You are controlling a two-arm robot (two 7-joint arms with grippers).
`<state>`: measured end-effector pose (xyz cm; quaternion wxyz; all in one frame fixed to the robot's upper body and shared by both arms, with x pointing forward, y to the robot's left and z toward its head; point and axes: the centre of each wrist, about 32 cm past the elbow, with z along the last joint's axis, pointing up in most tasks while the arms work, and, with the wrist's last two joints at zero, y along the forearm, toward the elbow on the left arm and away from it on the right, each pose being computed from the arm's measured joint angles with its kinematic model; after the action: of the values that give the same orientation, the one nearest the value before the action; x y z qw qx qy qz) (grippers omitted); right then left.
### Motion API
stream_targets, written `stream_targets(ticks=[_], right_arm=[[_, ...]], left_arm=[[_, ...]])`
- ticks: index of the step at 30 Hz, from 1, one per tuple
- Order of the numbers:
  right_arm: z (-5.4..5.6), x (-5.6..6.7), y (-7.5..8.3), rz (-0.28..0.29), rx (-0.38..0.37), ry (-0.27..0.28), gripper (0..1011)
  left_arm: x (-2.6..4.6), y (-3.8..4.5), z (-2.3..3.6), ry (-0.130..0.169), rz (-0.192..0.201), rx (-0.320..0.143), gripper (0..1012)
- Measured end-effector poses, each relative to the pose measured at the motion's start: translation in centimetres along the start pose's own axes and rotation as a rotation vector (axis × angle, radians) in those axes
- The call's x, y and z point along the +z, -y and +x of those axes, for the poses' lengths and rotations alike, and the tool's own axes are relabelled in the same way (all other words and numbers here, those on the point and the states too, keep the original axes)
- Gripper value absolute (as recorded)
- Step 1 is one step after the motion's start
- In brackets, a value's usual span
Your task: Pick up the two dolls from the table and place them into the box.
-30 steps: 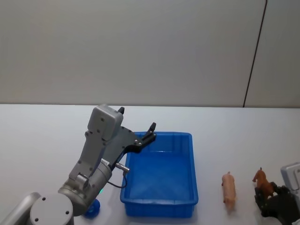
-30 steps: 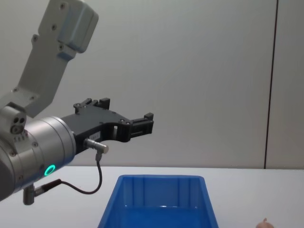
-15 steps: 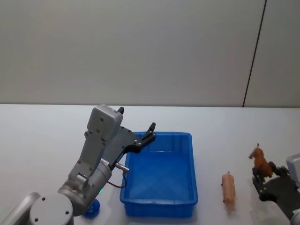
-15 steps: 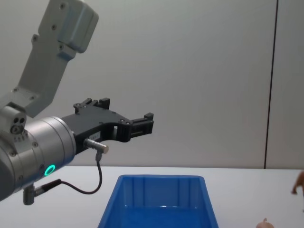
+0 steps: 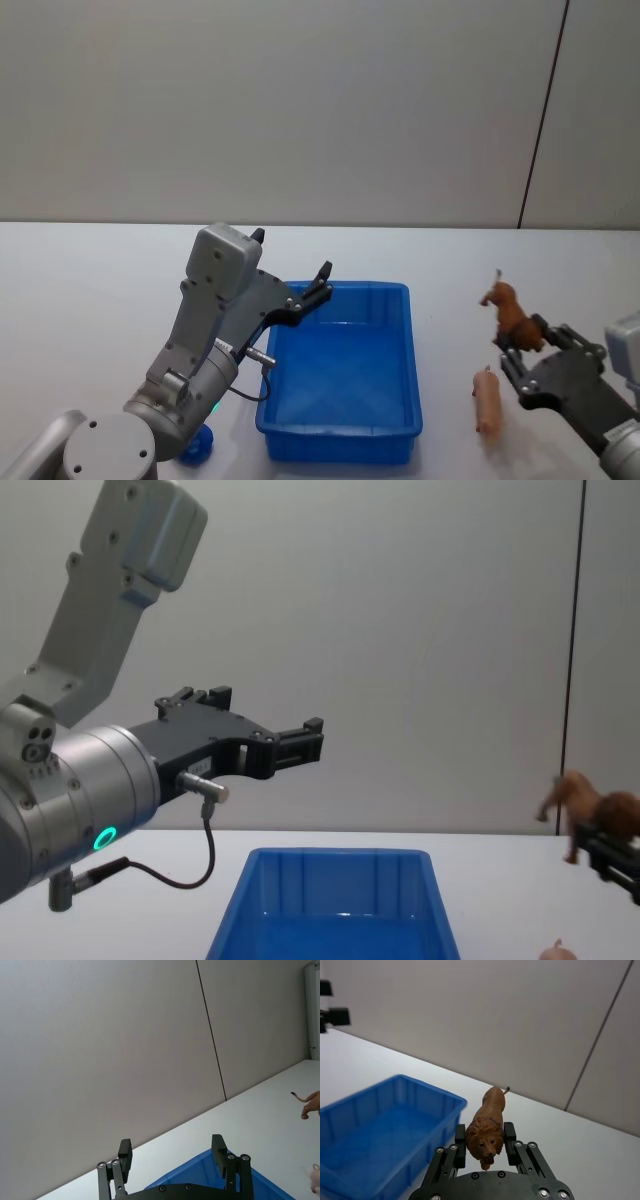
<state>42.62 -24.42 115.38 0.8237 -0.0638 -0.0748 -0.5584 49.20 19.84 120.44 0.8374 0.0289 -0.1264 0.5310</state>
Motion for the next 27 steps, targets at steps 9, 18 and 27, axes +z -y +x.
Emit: stream_targets(ticks=[9,18,27], right_arm=[[-0.6,0.9,-0.8,0.078,0.124,-0.019,427],[-1.6,1.6,-2.3,0.135,0.251,-0.032,428],[-3.6,1.8,-5.1,0.163,0.382,-0.046,627]], left_arm=[[0.00,0.00,0.00,0.000,0.000,0.000,1001],[0.00,0.00,0.00,0.000,0.000,0.000,1001],[0.00,0.00,0.00,0.000,0.000,0.000,1001]])
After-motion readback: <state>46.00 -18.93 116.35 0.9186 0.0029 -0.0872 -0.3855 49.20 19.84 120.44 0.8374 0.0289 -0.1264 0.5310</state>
